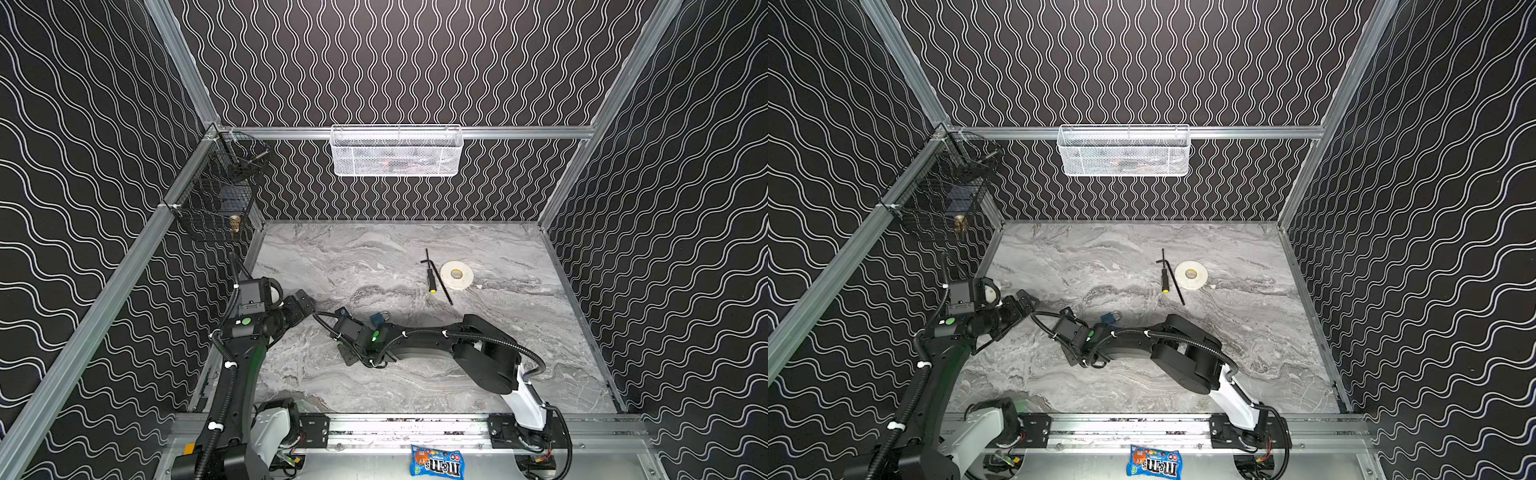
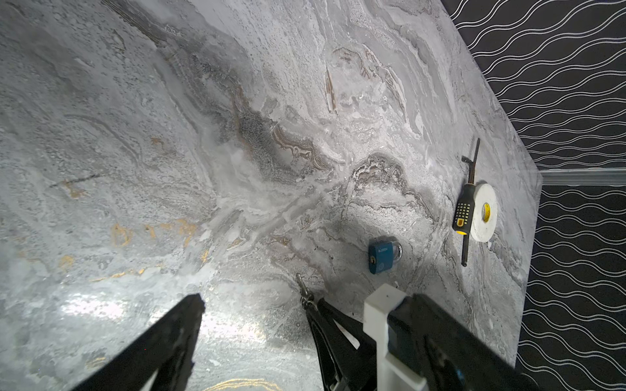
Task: Unlock with the key
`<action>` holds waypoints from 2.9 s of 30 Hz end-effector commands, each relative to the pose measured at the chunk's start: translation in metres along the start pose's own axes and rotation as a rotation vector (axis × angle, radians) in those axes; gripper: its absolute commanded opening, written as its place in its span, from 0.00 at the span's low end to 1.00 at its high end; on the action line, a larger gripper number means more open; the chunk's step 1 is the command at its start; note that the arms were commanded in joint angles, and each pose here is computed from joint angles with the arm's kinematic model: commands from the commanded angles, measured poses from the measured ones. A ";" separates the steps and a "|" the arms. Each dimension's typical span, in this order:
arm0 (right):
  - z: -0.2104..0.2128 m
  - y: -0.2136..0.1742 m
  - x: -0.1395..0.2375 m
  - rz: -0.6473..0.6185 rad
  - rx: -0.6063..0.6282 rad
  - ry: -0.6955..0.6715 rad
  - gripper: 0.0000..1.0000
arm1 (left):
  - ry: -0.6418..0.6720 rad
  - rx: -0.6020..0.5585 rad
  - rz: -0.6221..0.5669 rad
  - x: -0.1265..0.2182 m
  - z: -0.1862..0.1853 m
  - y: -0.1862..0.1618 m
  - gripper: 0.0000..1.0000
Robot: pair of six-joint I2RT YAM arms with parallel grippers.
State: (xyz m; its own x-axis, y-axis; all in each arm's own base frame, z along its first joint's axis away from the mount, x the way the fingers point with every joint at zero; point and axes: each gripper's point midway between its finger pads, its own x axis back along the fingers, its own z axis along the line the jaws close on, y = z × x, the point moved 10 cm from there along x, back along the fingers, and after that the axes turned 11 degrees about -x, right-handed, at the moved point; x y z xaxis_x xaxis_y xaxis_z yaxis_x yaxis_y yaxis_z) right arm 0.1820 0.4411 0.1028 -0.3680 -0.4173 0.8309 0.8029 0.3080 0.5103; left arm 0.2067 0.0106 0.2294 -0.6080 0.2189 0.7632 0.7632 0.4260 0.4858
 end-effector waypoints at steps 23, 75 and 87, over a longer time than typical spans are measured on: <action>-0.031 0.005 0.037 -0.087 -0.060 0.131 0.00 | -0.177 0.064 0.009 -0.009 -0.010 -0.005 0.99; -0.036 0.083 0.188 -0.542 -0.226 0.515 0.00 | -0.707 0.402 0.013 0.003 -0.135 -0.026 0.97; -0.036 0.073 0.184 -0.519 -0.217 0.533 0.00 | -0.726 0.436 -0.013 0.008 -0.135 -0.023 0.87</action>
State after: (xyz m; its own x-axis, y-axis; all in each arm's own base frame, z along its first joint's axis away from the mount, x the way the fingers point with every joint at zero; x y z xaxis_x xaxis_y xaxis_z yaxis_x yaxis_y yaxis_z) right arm 0.1918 0.3561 0.2781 -0.4933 -0.8179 0.2962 0.6968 -0.1677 0.6974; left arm 0.2128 -0.1169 0.2736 -0.6990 0.6642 0.2651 0.7120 0.6811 0.1707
